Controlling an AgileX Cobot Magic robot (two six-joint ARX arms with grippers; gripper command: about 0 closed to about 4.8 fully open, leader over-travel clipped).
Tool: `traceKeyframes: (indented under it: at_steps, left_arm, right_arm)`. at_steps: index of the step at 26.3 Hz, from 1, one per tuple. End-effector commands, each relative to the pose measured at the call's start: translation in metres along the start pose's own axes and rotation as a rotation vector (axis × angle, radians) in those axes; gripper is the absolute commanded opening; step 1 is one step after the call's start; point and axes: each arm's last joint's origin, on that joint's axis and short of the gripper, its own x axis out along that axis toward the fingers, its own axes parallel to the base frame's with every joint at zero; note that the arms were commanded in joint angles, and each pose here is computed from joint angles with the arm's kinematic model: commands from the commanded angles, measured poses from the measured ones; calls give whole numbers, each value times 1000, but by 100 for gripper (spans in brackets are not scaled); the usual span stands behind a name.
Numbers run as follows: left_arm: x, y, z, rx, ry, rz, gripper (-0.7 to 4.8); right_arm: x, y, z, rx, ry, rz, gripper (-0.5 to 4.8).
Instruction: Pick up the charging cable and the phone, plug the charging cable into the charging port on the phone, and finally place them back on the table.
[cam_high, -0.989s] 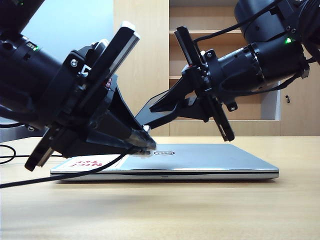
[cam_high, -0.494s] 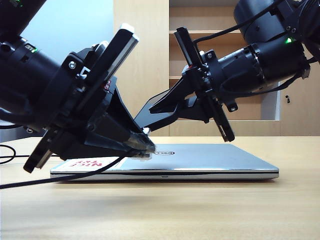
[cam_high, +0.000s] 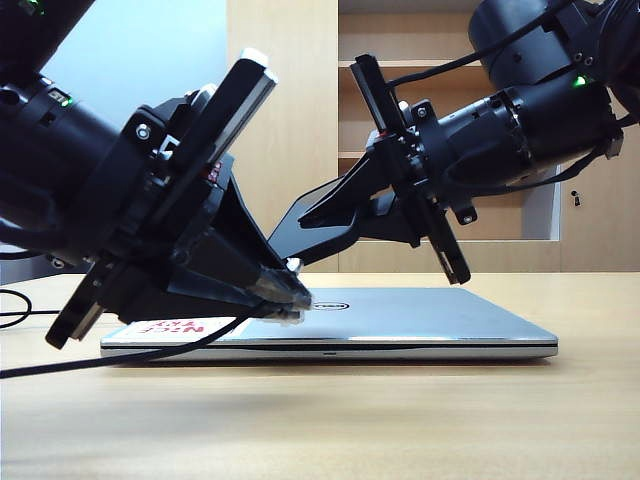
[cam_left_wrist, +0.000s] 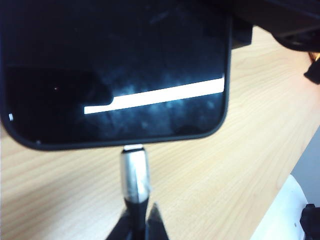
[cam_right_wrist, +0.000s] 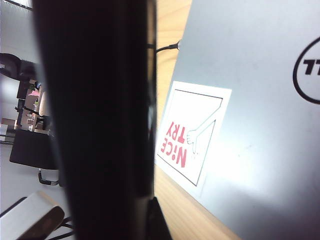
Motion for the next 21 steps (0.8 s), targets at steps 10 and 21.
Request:
traceKeyframes:
  at_steps: [10,21]
  left_arm:
    - [-1,-4,7,10,-72,-21,-4]
    - [-1,-4,7,10,-72,-22,214]
  right_arm:
    - [0,2,-3,-26,57,23,-5]
    - [0,2,-2,-32,36,15,-6]
